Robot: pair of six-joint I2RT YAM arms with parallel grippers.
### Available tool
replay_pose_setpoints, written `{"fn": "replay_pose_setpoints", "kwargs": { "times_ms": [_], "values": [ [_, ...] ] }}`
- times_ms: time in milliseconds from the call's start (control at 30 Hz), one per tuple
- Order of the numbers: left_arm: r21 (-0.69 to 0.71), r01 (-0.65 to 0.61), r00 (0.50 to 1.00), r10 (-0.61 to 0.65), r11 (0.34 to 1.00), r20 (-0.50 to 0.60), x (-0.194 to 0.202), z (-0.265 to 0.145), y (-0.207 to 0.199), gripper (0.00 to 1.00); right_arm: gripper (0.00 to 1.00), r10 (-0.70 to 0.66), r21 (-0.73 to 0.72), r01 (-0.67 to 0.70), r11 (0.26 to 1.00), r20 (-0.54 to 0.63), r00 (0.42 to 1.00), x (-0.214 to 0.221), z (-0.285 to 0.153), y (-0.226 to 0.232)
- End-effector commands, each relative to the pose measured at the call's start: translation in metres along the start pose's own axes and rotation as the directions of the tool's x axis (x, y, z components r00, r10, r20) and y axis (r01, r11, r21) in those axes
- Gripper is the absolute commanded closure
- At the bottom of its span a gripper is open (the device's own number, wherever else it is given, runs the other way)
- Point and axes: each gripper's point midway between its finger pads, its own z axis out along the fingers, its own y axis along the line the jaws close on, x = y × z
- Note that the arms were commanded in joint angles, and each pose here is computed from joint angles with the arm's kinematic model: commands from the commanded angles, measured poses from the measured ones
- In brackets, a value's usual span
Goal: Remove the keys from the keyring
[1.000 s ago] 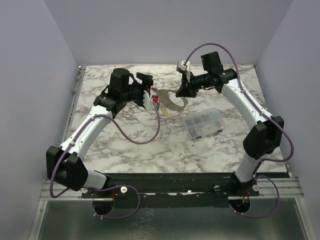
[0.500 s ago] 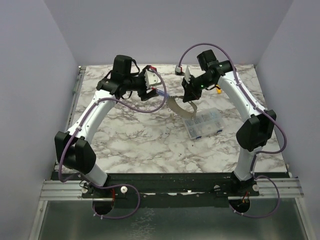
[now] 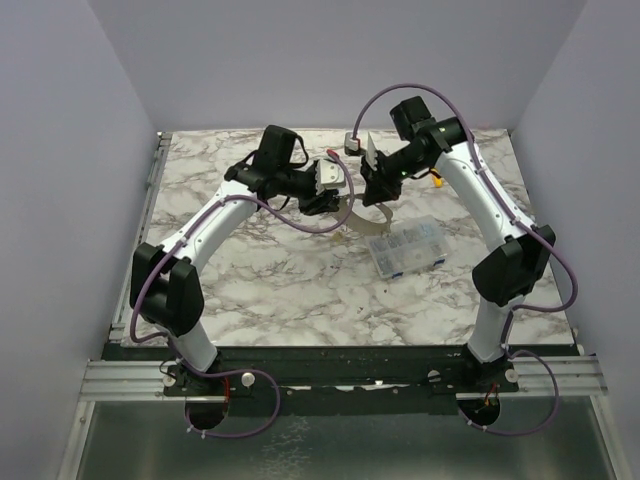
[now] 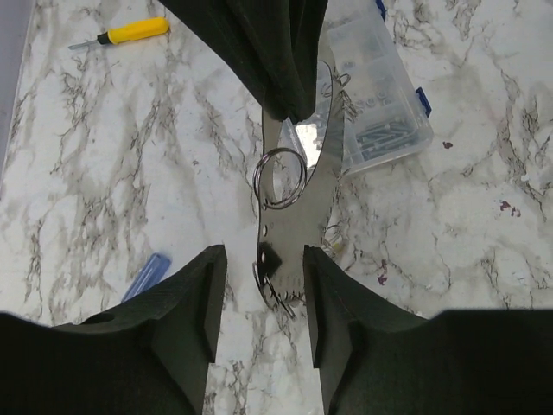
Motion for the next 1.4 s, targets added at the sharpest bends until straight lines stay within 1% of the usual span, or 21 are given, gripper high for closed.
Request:
{"fn": "replay_pose_setpoints", "kwargs": {
  "times_ms": [0,100,200,267,333,367,433,500,567,633,667,767,933,1033,1100,1233,1300,1367],
  "values": [
    [0.064,0.030,0.999,-0.031,0.997,0.024,-0.002,0.013,-0.013,0.57,0.99,-0.104,0.006,0.104,0.995,0.025,0.994,-0.020,-0.013,0.014],
    [0.072,0.044,0.999,-0.046,0.996,0.025,-0.003,0.017,-0.013,0.61,0.99,-0.130,0.013,0.129,0.991,0.029,0.991,-0.024,-0.014,0.013],
    [0.072,0.060,0.998,-0.062,0.996,0.020,-0.003,0.018,-0.014,0.72,0.99,-0.141,0.030,0.139,0.990,0.047,0.989,-0.031,-0.018,0.011],
    [0.062,0.067,0.998,-0.068,0.996,0.011,-0.002,0.016,-0.014,0.83,0.99,-0.148,0.041,0.146,0.988,0.056,0.987,-0.035,-0.020,0.010],
    [0.052,0.077,0.997,-0.077,0.996,0.005,-0.002,0.014,-0.015,0.99,0.99,-0.155,0.052,0.152,0.987,0.064,0.986,-0.037,-0.022,0.010],
    [0.048,0.081,0.997,-0.082,0.996,0.007,-0.004,0.012,-0.015,1.00,0.99,-0.155,0.060,0.150,0.987,0.071,0.985,-0.039,-0.023,0.009],
    [0.040,0.098,0.995,-0.099,0.994,0.021,-0.014,0.009,-0.013,1.00,0.88,-0.135,0.089,0.127,0.988,0.089,0.987,-0.042,-0.025,0.006],
    [0.030,0.131,0.990,-0.133,0.991,0.049,-0.029,0.005,-0.006,1.00,0.80,-0.107,0.134,0.090,0.987,0.127,0.986,-0.048,-0.033,-0.002],
    [0.025,0.172,0.982,-0.174,0.985,0.080,-0.044,-0.001,0.001,1.00,0.66,-0.087,0.168,0.053,0.984,0.199,0.976,-0.057,-0.046,-0.012],
    [0.022,0.210,0.972,-0.211,0.977,0.098,-0.053,-0.004,0.006,1.00,0.48,-0.046,0.194,-0.009,0.981,0.280,0.959,-0.066,-0.063,-0.023],
    [0.020,0.228,0.968,-0.229,0.973,0.103,-0.056,-0.006,0.009,1.00,0.43,-0.032,0.205,-0.037,0.978,0.321,0.946,-0.070,-0.072,-0.029],
    [0.033,0.266,0.955,-0.268,0.963,0.128,-0.064,-0.010,0.014,1.00,0.34,0.019,0.220,-0.123,0.968,0.422,0.907,-0.076,-0.098,-0.045],
    [0.038,0.304,0.933,-0.305,0.952,0.189,-0.086,-0.026,0.033,1.00,0.29,0.081,0.208,-0.222,0.953,0.529,0.844,-0.077,-0.132,-0.062],
    [0.061,0.366,0.899,-0.370,0.929,0.233,-0.101,-0.038,0.050,1.00,0.26,0.100,0.179,-0.240,0.954,0.565,0.819,-0.075,-0.144,-0.059],
    [0.094,0.410,0.870,-0.420,0.907,0.257,-0.110,-0.044,0.057,1.00,0.25,0.098,0.171,-0.240,0.956,0.581,0.808,-0.073,-0.146,-0.053],
    [0.130,0.413,0.853,-0.432,0.902,0.293,-0.129,-0.053,0.060,1.00,0.25,0.064,0.186,-0.221,0.957,0.611,0.789,-0.068,-0.141,-0.043],
    [0.142,0.414,0.845,-0.437,0.899,0.309,-0.137,-0.057,0.061,1.00,0.25,0.059,0.160,-0.200,0.967,0.618,0.784,-0.069,-0.141,-0.038],
    [0.165,0.408,0.839,-0.440,0.898,0.321,-0.144,-0.061,0.059,1.00,0.26,0.087,0.097,-0.187,0.978,0.624,0.776,-0.072,-0.142,-0.034]
  ]
}}
